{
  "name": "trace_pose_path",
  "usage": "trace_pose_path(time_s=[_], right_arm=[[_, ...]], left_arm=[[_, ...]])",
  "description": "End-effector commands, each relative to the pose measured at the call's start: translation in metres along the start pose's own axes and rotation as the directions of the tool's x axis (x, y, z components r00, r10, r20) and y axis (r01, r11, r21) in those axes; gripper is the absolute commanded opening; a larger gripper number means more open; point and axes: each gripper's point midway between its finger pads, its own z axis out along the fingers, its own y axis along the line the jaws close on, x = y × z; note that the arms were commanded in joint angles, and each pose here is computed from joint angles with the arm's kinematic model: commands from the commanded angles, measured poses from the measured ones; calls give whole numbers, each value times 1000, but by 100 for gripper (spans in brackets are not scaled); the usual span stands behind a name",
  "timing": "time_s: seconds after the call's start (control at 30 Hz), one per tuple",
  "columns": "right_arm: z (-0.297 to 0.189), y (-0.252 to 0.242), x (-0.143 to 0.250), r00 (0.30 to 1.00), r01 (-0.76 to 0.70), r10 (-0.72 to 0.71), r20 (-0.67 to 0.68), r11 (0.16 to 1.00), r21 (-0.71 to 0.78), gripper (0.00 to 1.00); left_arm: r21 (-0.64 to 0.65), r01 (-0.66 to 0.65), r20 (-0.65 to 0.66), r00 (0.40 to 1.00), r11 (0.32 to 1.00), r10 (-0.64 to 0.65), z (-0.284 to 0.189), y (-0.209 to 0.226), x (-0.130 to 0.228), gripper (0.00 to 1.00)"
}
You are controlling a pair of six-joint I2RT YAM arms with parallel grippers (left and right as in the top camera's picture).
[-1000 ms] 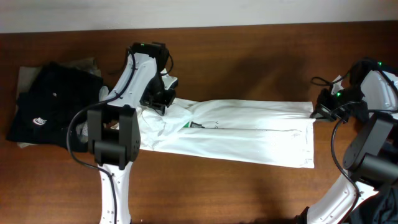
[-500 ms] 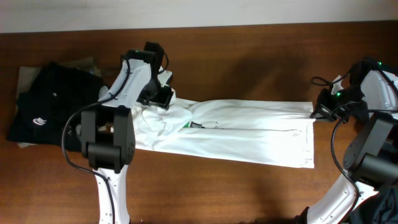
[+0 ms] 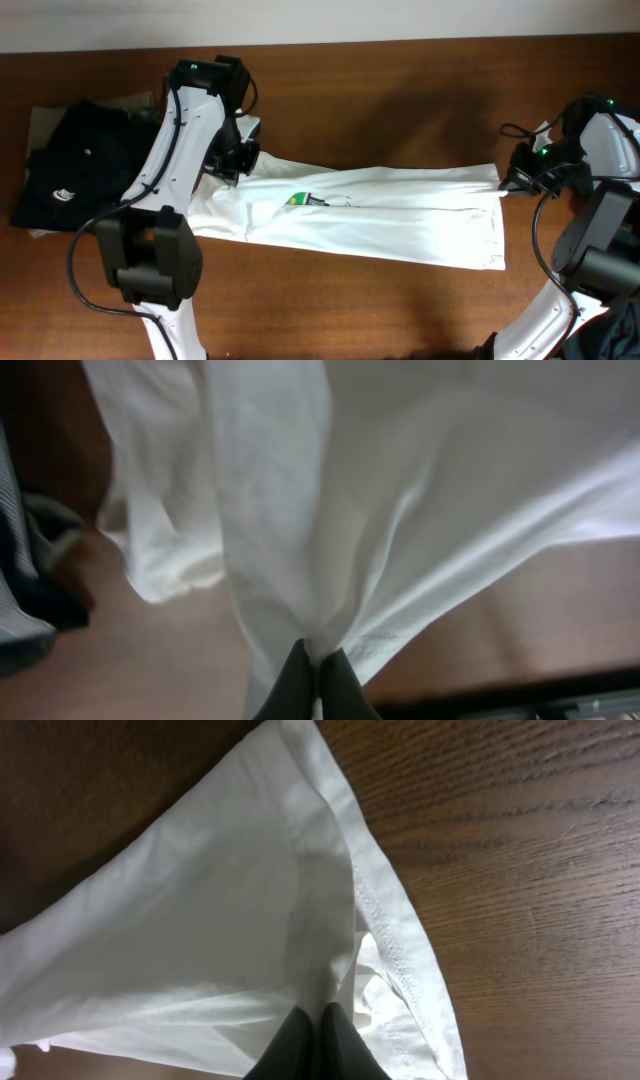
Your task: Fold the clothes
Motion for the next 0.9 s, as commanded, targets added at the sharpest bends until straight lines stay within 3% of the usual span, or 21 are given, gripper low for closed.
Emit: trace_pose_path(time_s=[0.0,0.07,0.17,0.27,0.33,0.43,0.47,0.5,0.53,0.57,0.67,0.77,0.87], right_arm=[[-13,1,-5,999,19,-19,45,1000,11,8],[-13,1,-5,999,19,-19,45,1000,10,8],[-13,1,-5,999,19,-19,45,1000,10,8],[-13,1,-5,999,19,-19,45,1000,10,8],[-13,1,-5,999,19,-19,45,1000,10,8],[-13,1,-5,999,19,-19,45,1000,10,8],[-13,1,-5,999,19,-19,45,1000,10,8],[-13,1,-5,999,19,-19,45,1000,10,8],[-13,1,-5,999,19,-19,45,1000,10,8],[-13,1,-6,999,20,-20,48,1000,10,8],[-13,-3,-9,998,25,-27,60,999,34,8],[-14,-5,-19,992,80,-86,97,995,57,8],[-13,-6,-1,998,61,-62,27,997,54,5]], left_arm=[[25,22,-120,993,999,-19,25,-8,24,1],[25,22,-159,987,999,-18,42,-8,31,28],[-110,61,-91,993,992,-71,42,22,16,45],[-100,137,123,985,986,-124,37,42,-33,53],[-14,136,290,949,991,-126,40,37,-82,53],[62,100,314,942,993,-115,73,26,-115,53],[65,102,315,942,993,-118,81,28,-120,53],[57,87,324,941,995,-101,86,32,-125,40],[31,95,327,940,995,-100,87,42,-124,8],[10,123,323,939,992,-119,84,54,-122,0],[67,307,324,893,949,-312,73,107,-111,0],[138,323,329,877,936,-351,71,118,-111,0],[144,317,327,878,937,-348,71,115,-111,0]])
